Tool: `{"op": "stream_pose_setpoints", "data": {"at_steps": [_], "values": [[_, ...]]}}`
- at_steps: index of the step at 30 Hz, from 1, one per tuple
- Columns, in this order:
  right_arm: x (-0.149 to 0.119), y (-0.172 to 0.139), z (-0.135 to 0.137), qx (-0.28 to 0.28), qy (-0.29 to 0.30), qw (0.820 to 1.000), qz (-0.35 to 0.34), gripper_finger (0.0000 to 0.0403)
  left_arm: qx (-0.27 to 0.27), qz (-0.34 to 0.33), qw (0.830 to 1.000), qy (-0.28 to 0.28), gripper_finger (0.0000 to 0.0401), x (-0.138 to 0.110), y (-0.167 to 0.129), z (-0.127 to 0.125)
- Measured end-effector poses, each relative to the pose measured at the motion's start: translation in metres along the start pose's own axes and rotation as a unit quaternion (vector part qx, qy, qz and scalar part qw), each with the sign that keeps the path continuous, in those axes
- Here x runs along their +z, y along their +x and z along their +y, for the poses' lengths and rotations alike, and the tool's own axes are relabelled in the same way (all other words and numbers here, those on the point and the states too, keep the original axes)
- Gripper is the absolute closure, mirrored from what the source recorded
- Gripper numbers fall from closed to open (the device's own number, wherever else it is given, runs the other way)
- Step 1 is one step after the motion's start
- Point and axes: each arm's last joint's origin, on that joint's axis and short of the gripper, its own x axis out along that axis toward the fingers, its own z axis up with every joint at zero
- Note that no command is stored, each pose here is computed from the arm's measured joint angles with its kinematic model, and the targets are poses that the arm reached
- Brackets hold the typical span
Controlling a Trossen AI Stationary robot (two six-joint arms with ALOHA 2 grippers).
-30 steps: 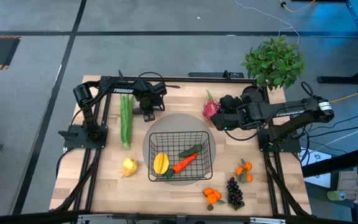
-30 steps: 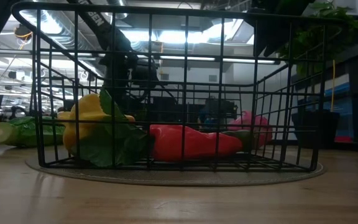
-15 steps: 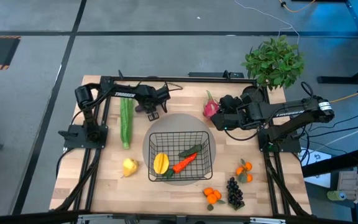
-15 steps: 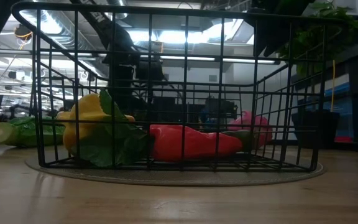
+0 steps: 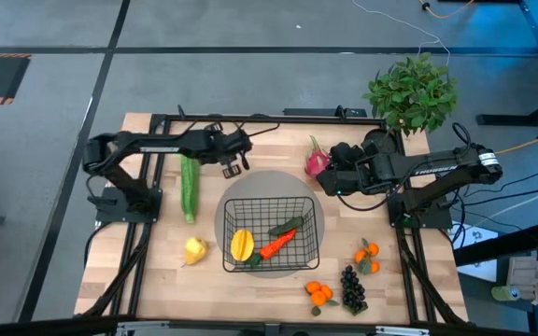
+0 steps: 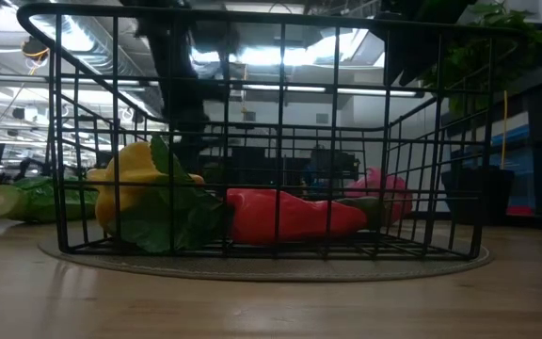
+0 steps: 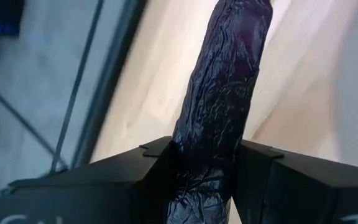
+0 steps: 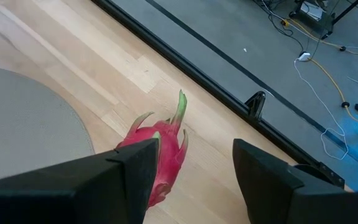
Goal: Build produce basket
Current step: Put the eggplant into the wire basket
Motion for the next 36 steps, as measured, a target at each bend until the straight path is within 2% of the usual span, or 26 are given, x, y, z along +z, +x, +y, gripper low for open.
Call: {"op": "stream_pose_setpoints", "data": {"at_steps": [2,6,9,14,17,22,29,36], "values": [[0.000,0.000,0.000,0.000,0.000,1.000,0.000,0.0199,-0.003,-0.035,0.999,0.004,0.0304,0.002,-0.018,0.001],[0.000,0.000,0.000,-0.002,0.000,1.000,-0.003,0.0199,-0.017,-0.128,0.991,-0.021,0.0304,0.008,-0.053,0.001],[0.000,0.000,0.000,-0.002,0.000,1.000,-0.003,0.0199,-0.035,-0.198,0.979,-0.045,0.0304,0.014,-0.077,0.000],[0.000,0.000,0.000,-0.002,0.000,1.000,-0.003,0.0199,-0.061,-0.273,0.958,-0.068,0.0299,0.019,-0.102,-0.006],[0.000,0.000,0.000,-0.003,0.000,1.000,-0.003,0.0199,-0.083,-0.294,0.950,-0.062,0.0298,0.021,-0.109,-0.014],[0.000,0.000,0.000,-0.003,-0.001,1.000,-0.003,0.0199,-0.180,-0.311,0.933,-0.023,0.0298,0.021,-0.117,-0.033],[0.000,0.000,0.000,-0.003,-0.002,1.000,-0.004,0.0199,-0.297,-0.331,0.895,0.024,0.0297,0.017,-0.132,-0.050],[0.000,0.000,0.000,-0.003,-0.002,1.000,-0.004,0.0199,-0.316,-0.335,0.887,0.038,0.0296,0.014,-0.139,-0.057]]}}
